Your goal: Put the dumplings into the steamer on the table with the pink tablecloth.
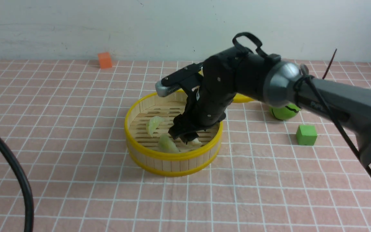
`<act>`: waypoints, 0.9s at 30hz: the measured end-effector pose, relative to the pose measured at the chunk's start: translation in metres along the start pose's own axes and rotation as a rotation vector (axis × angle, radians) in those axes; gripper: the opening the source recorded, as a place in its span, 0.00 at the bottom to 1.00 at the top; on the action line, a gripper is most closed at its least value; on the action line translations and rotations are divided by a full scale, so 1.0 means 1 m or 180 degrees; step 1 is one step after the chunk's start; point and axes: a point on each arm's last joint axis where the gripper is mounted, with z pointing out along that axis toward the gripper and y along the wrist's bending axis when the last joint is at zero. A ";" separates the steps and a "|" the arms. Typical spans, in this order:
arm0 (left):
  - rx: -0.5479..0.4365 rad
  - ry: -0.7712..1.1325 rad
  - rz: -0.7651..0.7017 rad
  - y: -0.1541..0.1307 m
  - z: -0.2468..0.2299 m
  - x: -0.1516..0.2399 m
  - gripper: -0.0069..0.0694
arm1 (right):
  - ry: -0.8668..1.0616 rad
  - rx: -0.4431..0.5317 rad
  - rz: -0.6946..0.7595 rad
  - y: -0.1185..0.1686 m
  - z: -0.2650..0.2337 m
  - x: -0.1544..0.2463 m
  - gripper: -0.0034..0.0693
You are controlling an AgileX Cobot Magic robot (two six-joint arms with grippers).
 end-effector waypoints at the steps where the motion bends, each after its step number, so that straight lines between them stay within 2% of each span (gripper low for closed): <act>1: 0.0004 -0.0019 -0.0001 0.001 -0.001 0.002 0.10 | -0.0010 -0.0001 -0.0002 0.000 -0.013 -0.004 0.78; 5: 0.0056 -0.0255 -0.0006 0.004 -0.009 0.020 0.10 | -0.0105 -0.0002 -0.0009 0.001 -0.066 -0.014 0.79; 10: 0.0150 -0.0665 -0.0010 0.012 -0.011 0.056 0.10 | -0.0077 -0.0008 -0.0074 0.002 -0.122 -0.008 0.66; 14: 0.0288 -0.1189 -0.0023 0.018 -0.001 0.094 0.10 | -0.0199 -0.0108 -0.0220 0.006 -0.176 0.003 0.39; 15: 0.0287 -0.1187 -0.0023 0.018 0.000 0.096 0.10 | -0.0205 -0.0116 -0.0225 0.006 -0.178 0.004 0.38; 16: 0.0333 -0.1310 -0.0040 0.019 0.005 0.104 0.11 | -0.0251 -0.0172 -0.0244 0.008 -0.192 0.011 0.28; 17: 0.0342 -0.1347 -0.0042 0.019 0.006 0.105 0.11 | -0.0229 -0.0179 -0.0244 0.009 -0.191 0.013 0.27; 19: 0.0398 -0.1485 -0.0058 0.020 0.015 0.115 0.11 | -0.0254 -0.0246 -0.0237 0.011 -0.209 0.035 0.13; 22: 0.0407 -0.1472 -0.0064 0.021 0.024 0.121 0.11 | -0.0503 -0.0239 -0.0218 0.012 -0.228 0.058 0.03; 27: 0.0387 -0.1346 -0.0063 0.021 0.037 0.130 0.11 | -0.1228 -0.0172 -0.0162 0.013 -0.257 0.109 0.02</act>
